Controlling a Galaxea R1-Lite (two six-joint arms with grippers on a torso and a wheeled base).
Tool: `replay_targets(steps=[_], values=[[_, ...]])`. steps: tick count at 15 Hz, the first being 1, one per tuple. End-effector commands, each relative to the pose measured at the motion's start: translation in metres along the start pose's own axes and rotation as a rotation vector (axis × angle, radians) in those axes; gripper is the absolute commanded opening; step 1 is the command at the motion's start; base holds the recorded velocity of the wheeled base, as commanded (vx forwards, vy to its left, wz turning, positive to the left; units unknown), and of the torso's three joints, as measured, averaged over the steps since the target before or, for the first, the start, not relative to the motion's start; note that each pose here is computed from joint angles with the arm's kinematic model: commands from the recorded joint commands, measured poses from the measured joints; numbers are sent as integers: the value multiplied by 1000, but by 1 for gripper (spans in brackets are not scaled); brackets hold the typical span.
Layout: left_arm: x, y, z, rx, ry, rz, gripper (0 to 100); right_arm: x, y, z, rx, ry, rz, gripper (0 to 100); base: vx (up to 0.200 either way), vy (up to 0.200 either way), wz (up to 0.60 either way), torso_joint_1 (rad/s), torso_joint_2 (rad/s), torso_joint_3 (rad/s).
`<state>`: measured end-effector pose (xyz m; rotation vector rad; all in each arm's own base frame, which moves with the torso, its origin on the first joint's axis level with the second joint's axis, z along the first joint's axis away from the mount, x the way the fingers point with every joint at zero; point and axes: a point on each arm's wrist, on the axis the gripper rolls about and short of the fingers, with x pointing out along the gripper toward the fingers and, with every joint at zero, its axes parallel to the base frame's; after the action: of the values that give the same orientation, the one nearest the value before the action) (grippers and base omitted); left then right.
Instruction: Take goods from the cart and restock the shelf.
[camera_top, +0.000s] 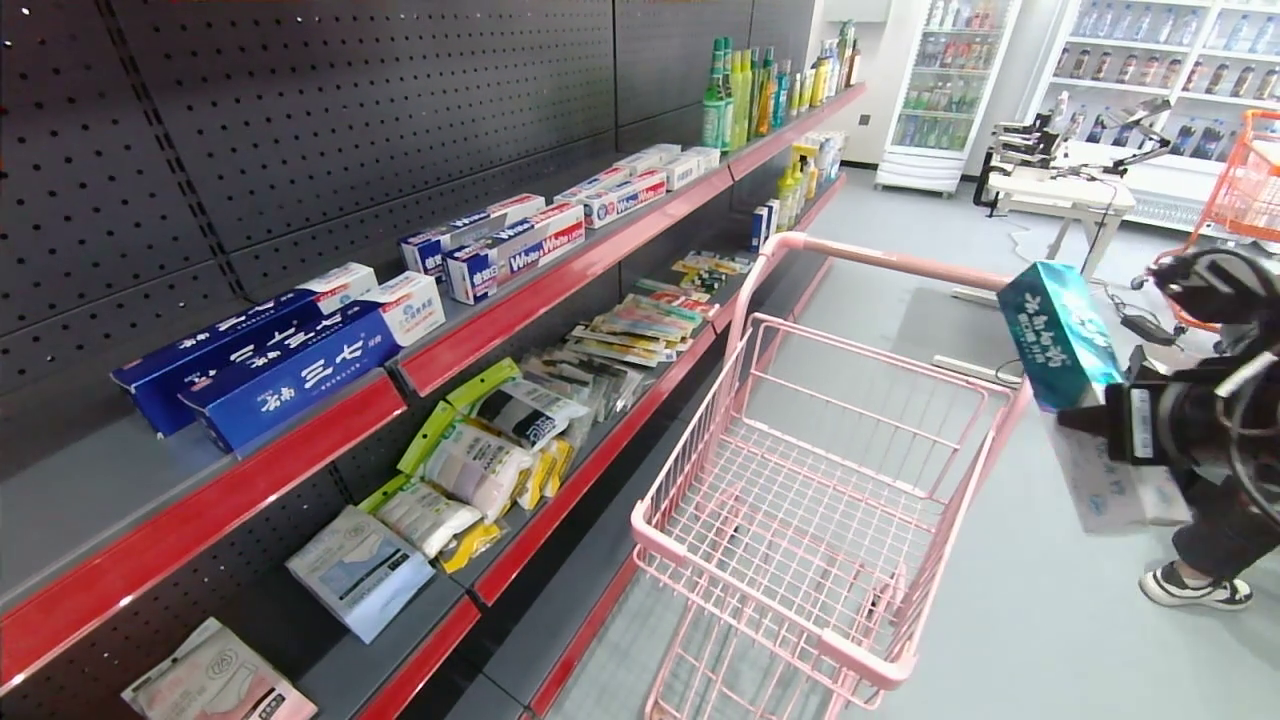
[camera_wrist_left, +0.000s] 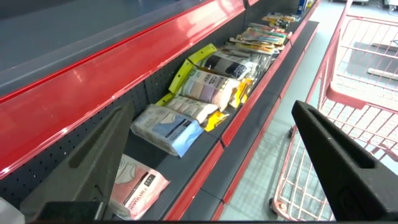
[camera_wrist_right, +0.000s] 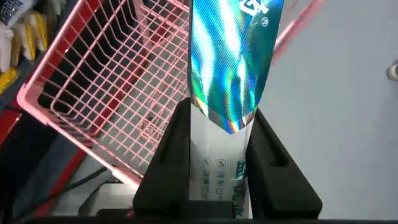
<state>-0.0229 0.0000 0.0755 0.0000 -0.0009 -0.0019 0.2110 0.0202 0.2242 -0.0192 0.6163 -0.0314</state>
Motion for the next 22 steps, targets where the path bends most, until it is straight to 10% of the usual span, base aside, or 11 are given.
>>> replay_targets(steps=[1, 5, 22], values=[[0, 0, 0, 0, 1, 0, 100, -60, -20, -15, -53, -135, -77, 0, 0, 0, 0, 0, 0, 0], [0, 0, 0, 0, 1, 0, 100, -81, -27, -57, -113, -112, -155, 0, 0, 0, 0, 0, 0, 0], [0, 0, 0, 2, 1, 0, 100, -91, -28, -79, -150, -123, -163, 0, 0, 0, 0, 154, -333, -182]])
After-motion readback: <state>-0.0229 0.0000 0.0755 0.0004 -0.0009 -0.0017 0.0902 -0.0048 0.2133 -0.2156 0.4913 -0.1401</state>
